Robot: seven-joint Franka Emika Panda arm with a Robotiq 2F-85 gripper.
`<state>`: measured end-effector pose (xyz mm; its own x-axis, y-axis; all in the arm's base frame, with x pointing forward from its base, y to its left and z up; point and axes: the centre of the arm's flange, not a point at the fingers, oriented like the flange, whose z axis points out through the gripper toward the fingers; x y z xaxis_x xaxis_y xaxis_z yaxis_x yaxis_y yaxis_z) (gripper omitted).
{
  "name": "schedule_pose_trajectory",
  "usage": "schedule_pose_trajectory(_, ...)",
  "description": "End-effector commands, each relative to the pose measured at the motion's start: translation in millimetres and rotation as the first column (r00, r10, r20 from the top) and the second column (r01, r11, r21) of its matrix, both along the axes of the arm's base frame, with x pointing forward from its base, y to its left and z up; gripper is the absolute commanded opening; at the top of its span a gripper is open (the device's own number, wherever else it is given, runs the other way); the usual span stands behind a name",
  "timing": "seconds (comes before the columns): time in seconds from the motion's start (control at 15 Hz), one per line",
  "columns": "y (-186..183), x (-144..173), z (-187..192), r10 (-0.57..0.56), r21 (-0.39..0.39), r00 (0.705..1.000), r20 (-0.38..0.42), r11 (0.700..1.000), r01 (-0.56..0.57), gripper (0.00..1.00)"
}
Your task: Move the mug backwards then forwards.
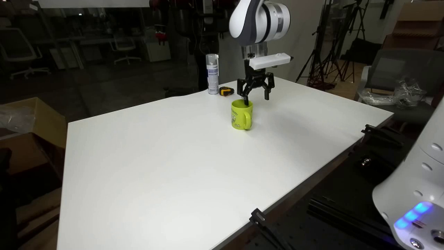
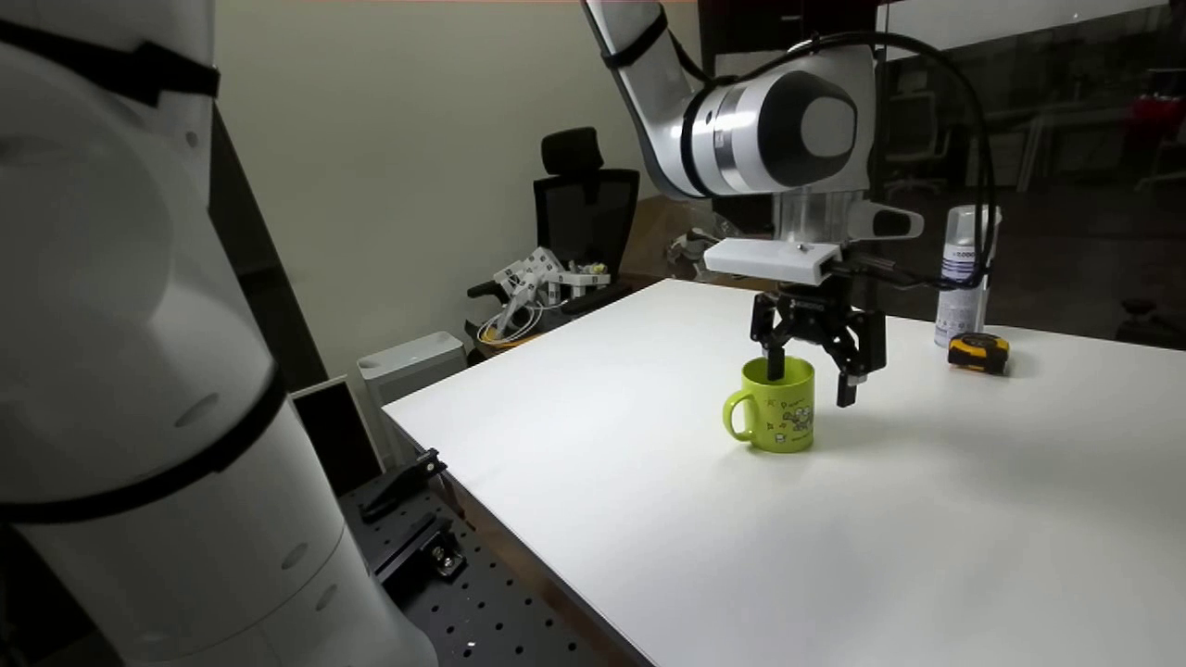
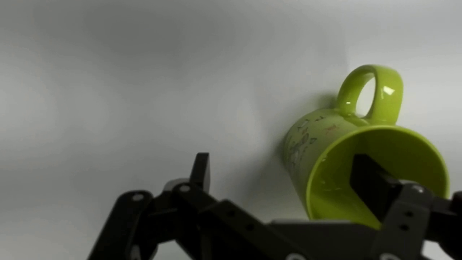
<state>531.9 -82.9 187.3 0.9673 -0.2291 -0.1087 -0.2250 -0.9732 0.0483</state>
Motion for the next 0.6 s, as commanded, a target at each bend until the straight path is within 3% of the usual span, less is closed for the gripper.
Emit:
schedule_pose_trajectory(0.0, -8.8, 20.6, -5.5, -0.005, -0.015, 1.0, 0.008, 1.0, 0.005, 1.0)
schedule_pose_trajectory(0.27, -14.5, 31.1, -15.9, -0.012, -0.024, 1.0, -0.007, 1.0, 0.012, 1.0)
schedule_pose_trajectory(0.33, -14.7, 32.9, -18.1, -0.013, -0.025, 1.0, -0.006, 1.0, 0.013, 0.75)
schedule_pose_trajectory(0.4, -14.4, 34.5, -19.4, -0.013, -0.024, 1.0, -0.003, 1.0, 0.013, 0.73)
schedule_pose_trajectory(0.53, -12.8, 36.6, -20.7, -0.008, -0.024, 1.0, -0.002, 1.0, 0.008, 0.6)
